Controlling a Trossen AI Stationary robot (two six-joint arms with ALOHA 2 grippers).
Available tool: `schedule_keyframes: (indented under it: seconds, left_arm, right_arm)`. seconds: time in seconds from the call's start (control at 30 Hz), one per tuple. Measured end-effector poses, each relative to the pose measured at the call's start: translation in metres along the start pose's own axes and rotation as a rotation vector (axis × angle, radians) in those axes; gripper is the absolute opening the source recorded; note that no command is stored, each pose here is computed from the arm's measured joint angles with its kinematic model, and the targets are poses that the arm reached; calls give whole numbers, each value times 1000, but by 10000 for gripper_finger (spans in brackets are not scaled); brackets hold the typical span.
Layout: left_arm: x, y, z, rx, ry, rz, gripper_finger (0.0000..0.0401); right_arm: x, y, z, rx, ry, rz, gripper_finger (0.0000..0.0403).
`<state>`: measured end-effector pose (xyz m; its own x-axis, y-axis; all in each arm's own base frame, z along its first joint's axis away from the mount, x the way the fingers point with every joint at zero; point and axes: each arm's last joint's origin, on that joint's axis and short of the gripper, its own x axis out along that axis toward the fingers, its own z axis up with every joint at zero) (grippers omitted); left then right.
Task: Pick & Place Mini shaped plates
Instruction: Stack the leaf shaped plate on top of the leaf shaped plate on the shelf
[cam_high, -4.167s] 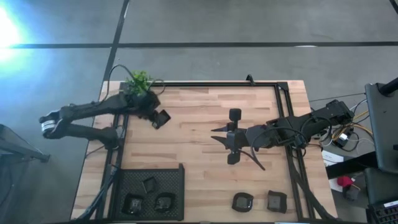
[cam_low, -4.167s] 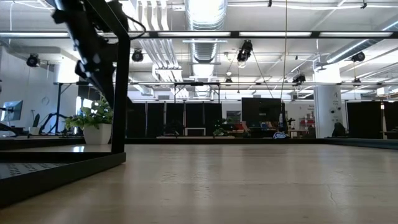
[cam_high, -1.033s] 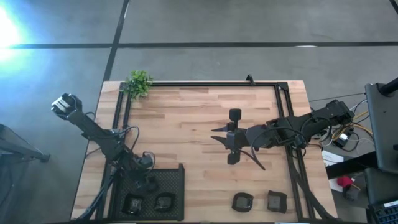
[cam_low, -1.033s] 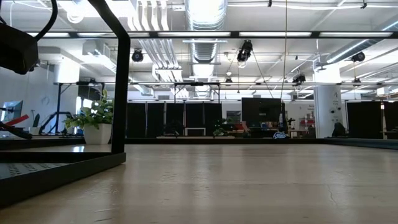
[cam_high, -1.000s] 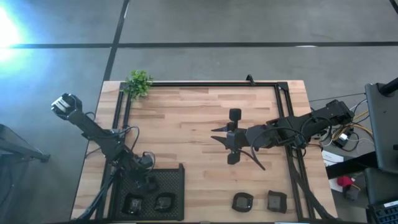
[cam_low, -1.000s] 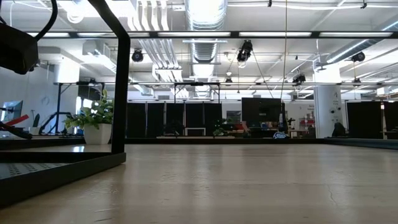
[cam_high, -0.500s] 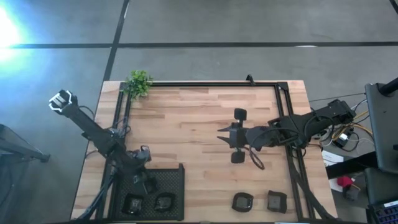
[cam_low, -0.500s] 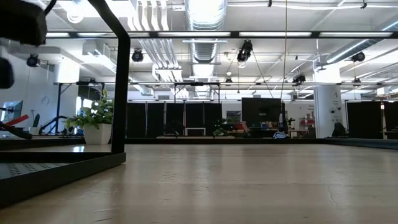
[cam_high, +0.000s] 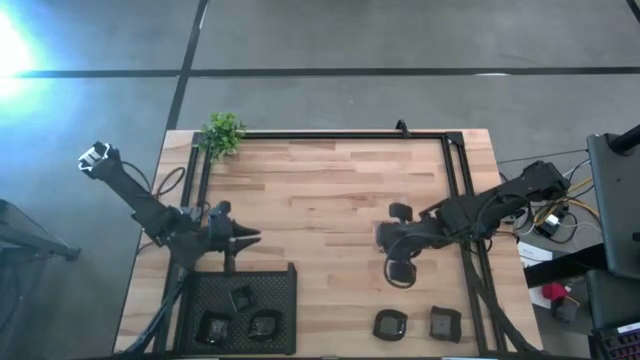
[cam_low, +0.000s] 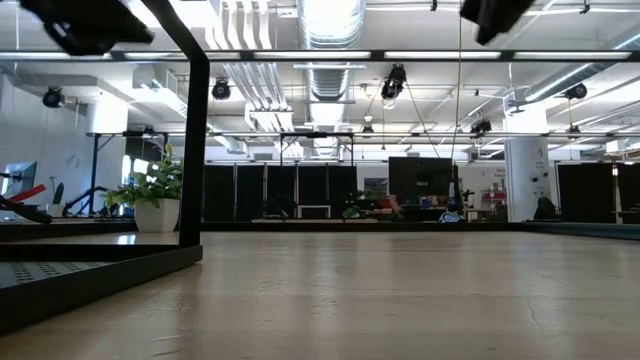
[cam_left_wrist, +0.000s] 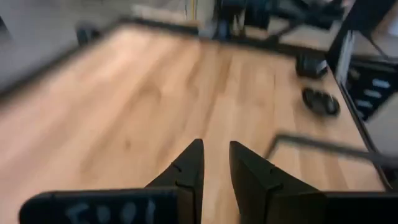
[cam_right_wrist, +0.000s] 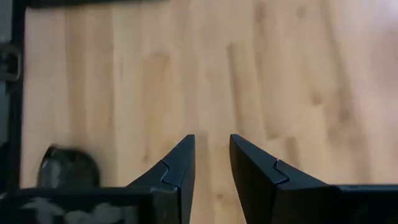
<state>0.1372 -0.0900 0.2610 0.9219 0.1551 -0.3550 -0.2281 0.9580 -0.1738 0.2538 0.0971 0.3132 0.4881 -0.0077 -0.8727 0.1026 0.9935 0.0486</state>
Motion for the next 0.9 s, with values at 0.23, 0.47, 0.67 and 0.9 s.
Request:
schedule_keyframes:
  seconds: [0.23, 0.47, 0.67, 0.9]
  left_arm:
    - [7, -11, 8, 139, -156, 24, 69]
    - [14, -18, 6, 246, -199, 65, 69]
    - [14, -19, 9, 260, -221, 63, 69]
    - [14, -19, 9, 258, -220, 63, 69]
  right_arm:
    - [30, 10, -37, -151, 167, 57, 95]
    - [60, 18, -65, -157, 201, 155, 93]
    - [82, 27, -77, -139, 122, 326, 93]
    - [101, 36, -91, -115, 1, 430, 93]
